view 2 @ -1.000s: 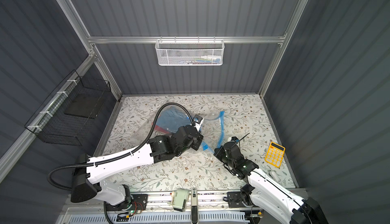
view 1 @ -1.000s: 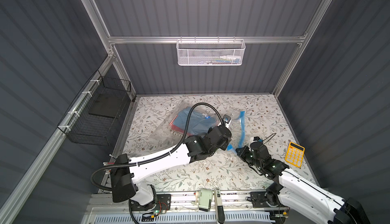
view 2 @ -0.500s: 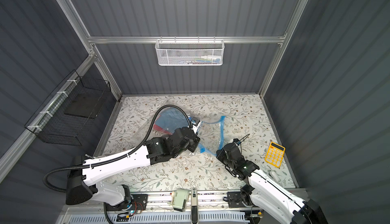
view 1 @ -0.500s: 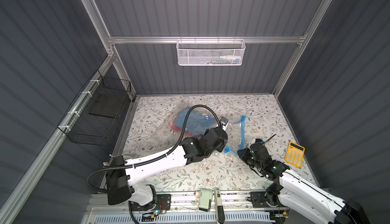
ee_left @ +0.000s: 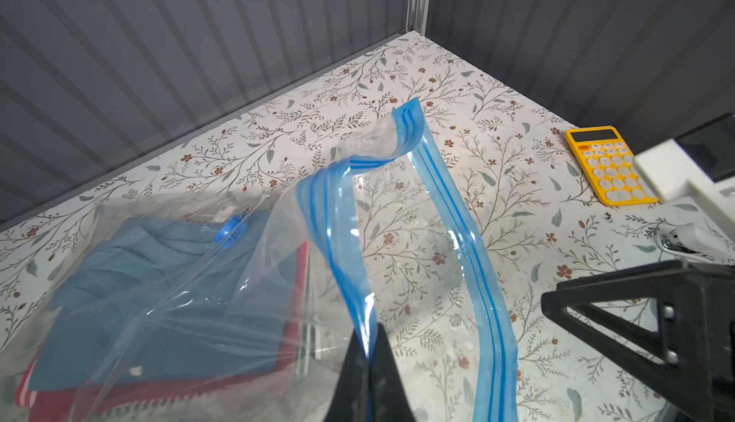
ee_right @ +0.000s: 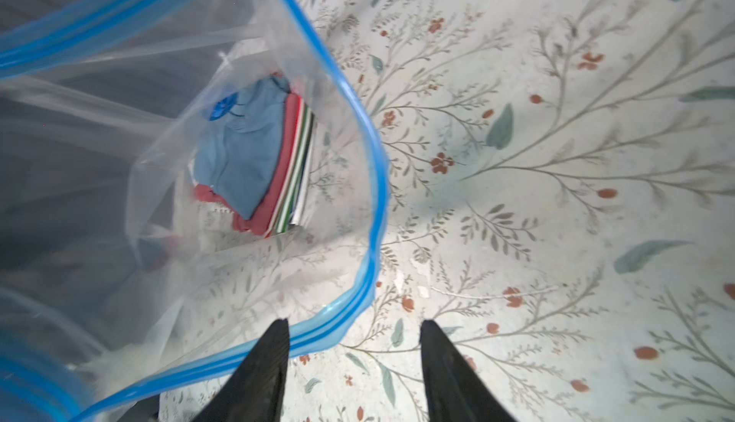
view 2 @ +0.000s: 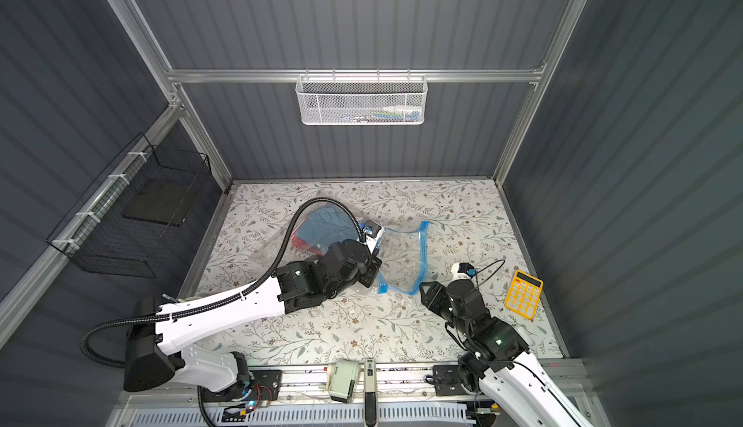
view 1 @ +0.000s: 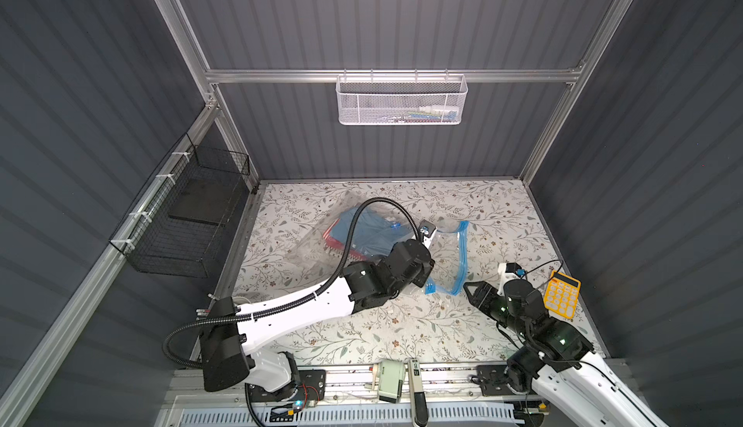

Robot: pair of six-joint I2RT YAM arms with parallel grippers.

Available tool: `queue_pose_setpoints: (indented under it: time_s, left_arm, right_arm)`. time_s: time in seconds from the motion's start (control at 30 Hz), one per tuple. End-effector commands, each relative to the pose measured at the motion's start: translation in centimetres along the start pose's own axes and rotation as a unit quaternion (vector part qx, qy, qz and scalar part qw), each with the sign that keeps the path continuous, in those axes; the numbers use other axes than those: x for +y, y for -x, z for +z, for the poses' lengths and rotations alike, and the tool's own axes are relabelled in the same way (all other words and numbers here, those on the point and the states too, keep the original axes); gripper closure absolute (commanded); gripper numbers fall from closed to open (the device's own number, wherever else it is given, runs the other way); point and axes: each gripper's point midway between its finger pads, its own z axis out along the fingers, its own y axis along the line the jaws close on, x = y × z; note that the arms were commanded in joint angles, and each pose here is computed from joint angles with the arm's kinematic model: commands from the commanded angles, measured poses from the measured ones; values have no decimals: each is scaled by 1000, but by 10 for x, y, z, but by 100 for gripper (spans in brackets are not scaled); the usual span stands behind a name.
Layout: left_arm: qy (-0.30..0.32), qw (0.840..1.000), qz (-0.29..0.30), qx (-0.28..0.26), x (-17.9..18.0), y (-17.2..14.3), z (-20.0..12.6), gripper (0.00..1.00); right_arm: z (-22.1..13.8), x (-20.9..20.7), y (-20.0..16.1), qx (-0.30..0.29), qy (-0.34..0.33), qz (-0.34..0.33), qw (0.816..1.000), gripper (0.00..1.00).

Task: Take the tank top out of the vacuum bag
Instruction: Open the vacuum bag at the center of the board, then take out the tank top from the vacuum bag.

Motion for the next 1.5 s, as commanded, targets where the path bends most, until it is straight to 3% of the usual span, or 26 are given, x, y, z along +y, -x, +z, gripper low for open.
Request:
queue_pose_setpoints:
  time_s: [0.0,0.23,0.47,0.8,1.03,1.47]
  left_arm:
    - [-10,1000,0,-22,-1,11,-3,100]
    - [-21,1000,-8,-21,-4,3,-2,100]
    - [-25,999,-25,-31,-3,5,-5,100]
    - [9,997,-48,-58,13,8,-11,100]
    - [4,997,-53,-51,10,3,-6,100]
    - [0,997,-53,-51,7,3,-4,100]
  right_arm:
    - [3,28,-7,41,49,-35,997,47]
    - [13,79,20,16,109,-57,992,49]
    - [43,113,29,39,133,-54,989,50]
    - [104,110,13,42,185,-7,982,60]
    - [123,110,13,43,179,5,983,63]
    - [152,117,-19,82,192,33,977,64]
